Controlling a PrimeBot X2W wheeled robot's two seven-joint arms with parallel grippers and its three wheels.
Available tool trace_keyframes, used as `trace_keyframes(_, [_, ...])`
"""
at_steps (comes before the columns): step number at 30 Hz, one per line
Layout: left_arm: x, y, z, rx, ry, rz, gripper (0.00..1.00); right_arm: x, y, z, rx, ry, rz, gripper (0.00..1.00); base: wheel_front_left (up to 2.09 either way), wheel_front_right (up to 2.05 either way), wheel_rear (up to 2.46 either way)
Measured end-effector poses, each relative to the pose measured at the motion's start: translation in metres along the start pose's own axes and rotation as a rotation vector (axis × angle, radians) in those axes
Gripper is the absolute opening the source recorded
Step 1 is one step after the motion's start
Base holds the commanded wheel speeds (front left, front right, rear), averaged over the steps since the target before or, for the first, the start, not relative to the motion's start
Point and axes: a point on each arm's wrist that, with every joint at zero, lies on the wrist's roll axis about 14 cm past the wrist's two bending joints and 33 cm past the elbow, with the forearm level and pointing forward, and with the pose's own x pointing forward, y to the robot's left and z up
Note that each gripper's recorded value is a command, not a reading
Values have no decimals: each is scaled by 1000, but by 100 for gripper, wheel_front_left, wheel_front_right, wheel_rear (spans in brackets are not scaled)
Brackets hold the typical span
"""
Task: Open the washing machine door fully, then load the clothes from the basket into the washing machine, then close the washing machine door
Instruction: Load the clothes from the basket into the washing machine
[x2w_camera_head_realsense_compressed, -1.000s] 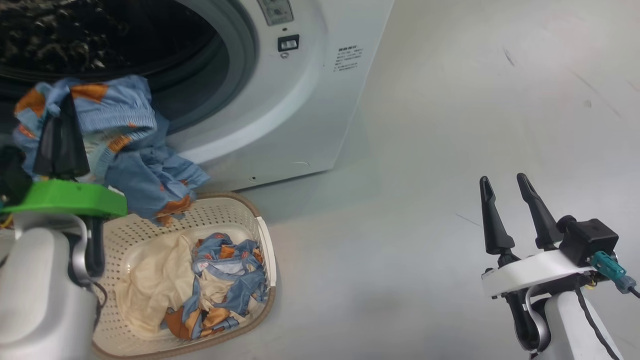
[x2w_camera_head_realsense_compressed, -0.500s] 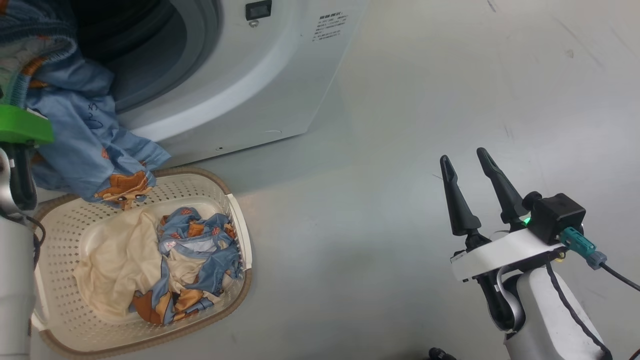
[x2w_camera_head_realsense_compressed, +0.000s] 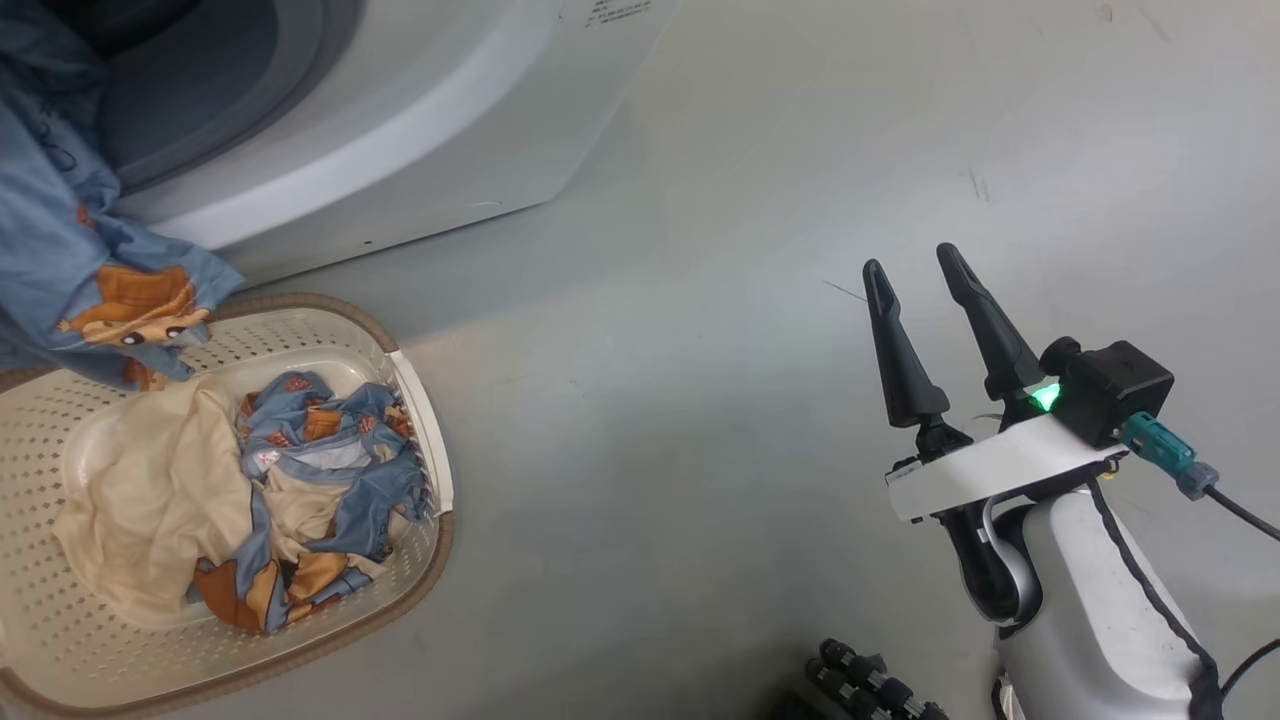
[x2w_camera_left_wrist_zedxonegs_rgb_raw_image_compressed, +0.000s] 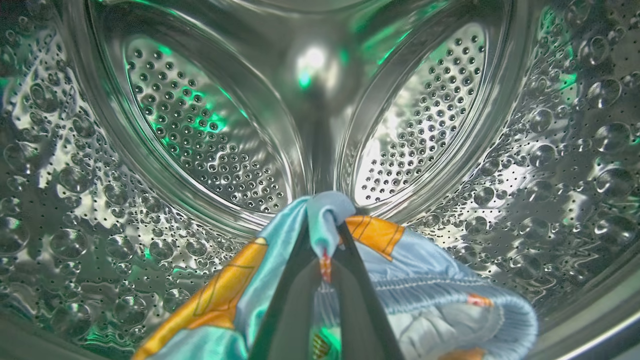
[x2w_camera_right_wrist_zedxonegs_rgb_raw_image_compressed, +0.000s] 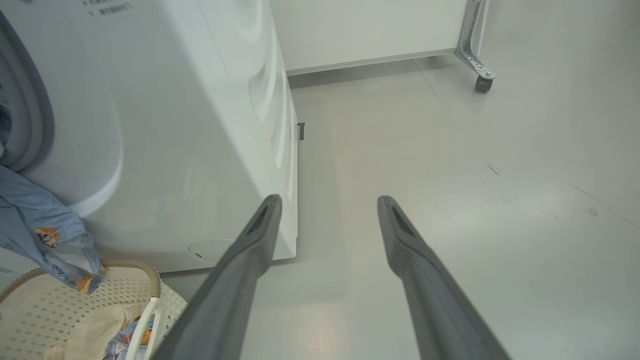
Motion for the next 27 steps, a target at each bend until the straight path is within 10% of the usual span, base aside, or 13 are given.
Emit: trace_keyframes(27, [59, 4, 1, 60, -72, -4, 0, 3, -12, -21, -13, 67, -32, 100, 0, 0, 0])
